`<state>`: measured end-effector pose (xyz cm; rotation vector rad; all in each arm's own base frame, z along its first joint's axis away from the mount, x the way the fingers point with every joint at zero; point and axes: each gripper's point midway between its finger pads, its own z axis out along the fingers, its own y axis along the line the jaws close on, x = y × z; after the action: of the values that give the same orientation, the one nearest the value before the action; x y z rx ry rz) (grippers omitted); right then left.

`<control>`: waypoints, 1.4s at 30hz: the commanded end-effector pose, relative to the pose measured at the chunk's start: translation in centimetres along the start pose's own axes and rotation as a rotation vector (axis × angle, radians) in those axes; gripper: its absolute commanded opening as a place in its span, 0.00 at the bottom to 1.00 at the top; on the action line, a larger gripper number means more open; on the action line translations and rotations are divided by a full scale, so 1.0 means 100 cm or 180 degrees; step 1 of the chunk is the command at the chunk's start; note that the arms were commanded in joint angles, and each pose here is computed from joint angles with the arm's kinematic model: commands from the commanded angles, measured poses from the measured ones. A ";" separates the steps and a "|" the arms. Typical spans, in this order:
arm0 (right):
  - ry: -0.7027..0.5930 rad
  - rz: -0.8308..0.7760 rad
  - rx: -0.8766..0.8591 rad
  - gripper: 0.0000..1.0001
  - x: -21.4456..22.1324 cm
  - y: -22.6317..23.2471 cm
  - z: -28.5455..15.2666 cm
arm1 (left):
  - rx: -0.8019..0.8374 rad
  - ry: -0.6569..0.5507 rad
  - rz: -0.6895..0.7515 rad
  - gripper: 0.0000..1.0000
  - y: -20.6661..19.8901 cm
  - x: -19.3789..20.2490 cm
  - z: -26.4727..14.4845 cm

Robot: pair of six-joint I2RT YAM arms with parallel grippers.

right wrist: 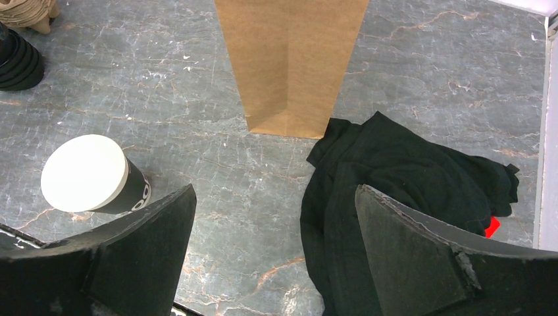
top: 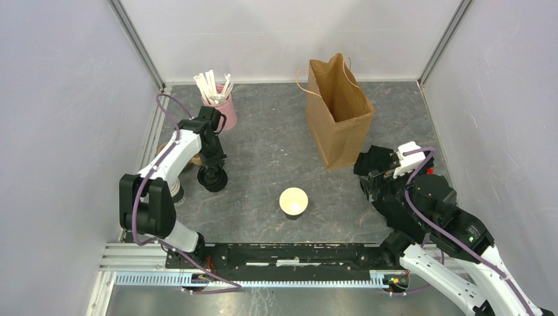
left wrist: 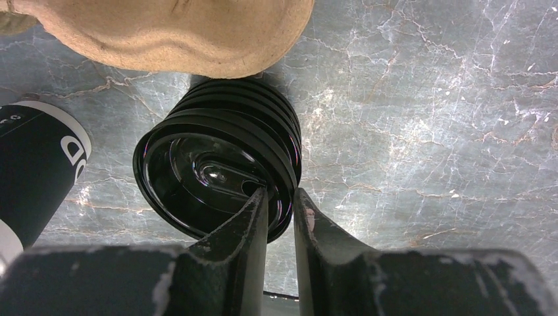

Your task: Pack the takeout coffee

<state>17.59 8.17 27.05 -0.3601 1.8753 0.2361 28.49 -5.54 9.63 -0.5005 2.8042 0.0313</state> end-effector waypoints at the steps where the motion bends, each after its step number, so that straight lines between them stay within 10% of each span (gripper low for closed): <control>1: -0.0079 0.0010 0.0030 0.98 -0.005 0.000 0.004 | 0.0076 -0.0296 0.0022 0.26 -0.002 -0.022 -0.018; 42: -0.0067 -0.0026 0.0025 0.98 -0.004 0.000 0.004 | 0.0060 -0.0166 0.0073 0.28 -0.005 -0.017 0.000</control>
<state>17.72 8.26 26.68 -0.3662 1.8801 0.2308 28.93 -5.57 9.62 -0.4990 2.7915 0.0289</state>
